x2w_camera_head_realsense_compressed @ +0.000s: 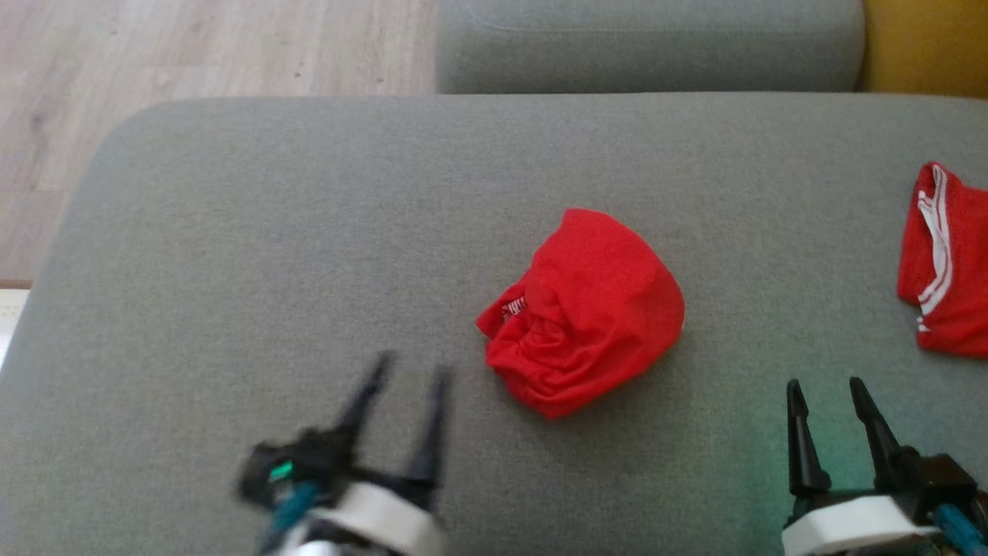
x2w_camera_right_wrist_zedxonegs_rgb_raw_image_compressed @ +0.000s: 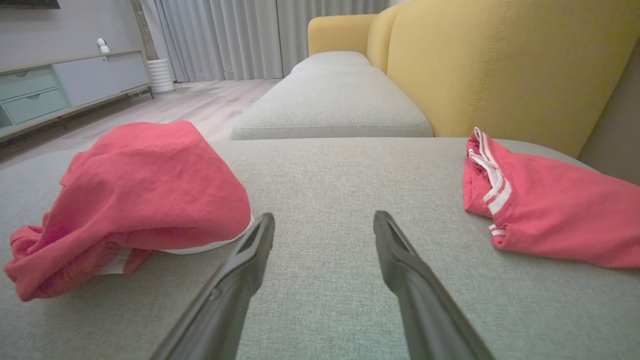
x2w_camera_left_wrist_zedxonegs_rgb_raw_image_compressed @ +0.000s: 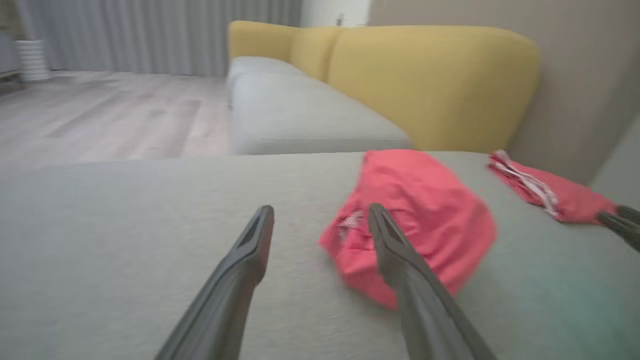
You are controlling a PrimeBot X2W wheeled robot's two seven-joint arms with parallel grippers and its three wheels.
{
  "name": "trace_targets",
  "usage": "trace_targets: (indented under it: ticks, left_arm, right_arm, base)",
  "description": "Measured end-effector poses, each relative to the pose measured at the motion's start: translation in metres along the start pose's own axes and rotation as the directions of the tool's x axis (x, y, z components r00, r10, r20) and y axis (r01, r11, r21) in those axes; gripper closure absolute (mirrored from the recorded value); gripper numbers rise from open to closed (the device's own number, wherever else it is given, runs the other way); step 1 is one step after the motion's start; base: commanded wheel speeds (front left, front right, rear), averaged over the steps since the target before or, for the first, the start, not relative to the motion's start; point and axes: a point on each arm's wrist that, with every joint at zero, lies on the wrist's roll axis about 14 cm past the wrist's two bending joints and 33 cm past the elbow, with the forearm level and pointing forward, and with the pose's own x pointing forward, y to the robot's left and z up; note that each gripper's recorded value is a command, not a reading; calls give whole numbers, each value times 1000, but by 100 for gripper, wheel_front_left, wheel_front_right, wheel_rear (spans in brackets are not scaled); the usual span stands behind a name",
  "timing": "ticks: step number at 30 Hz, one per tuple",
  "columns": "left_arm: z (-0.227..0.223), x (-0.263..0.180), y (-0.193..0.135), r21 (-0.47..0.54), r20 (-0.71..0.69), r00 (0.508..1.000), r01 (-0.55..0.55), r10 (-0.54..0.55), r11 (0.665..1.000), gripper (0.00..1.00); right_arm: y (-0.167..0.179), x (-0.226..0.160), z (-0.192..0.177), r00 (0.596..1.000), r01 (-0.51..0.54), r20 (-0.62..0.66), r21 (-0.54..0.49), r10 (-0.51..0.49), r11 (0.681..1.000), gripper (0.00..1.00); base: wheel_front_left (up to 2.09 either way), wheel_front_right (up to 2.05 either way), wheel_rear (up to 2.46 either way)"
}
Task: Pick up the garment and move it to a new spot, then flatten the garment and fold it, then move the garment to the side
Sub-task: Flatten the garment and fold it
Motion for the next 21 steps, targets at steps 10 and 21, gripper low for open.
trace_targets:
  ticks: [10,21]
  left_arm:
    - [-30,28,-123,29,-109,883,462,-457,886,0]
    - [-98,59,-120,132,-373,824,501,-426,855,100]
  right_arm:
    - [-8,9,5,999,29,15,7,-29,1000,0]
    - [-36,2,-2,993,120,-9,17,-120,993,0]
  base:
    - [0,0,0]
    - [0,0,0]
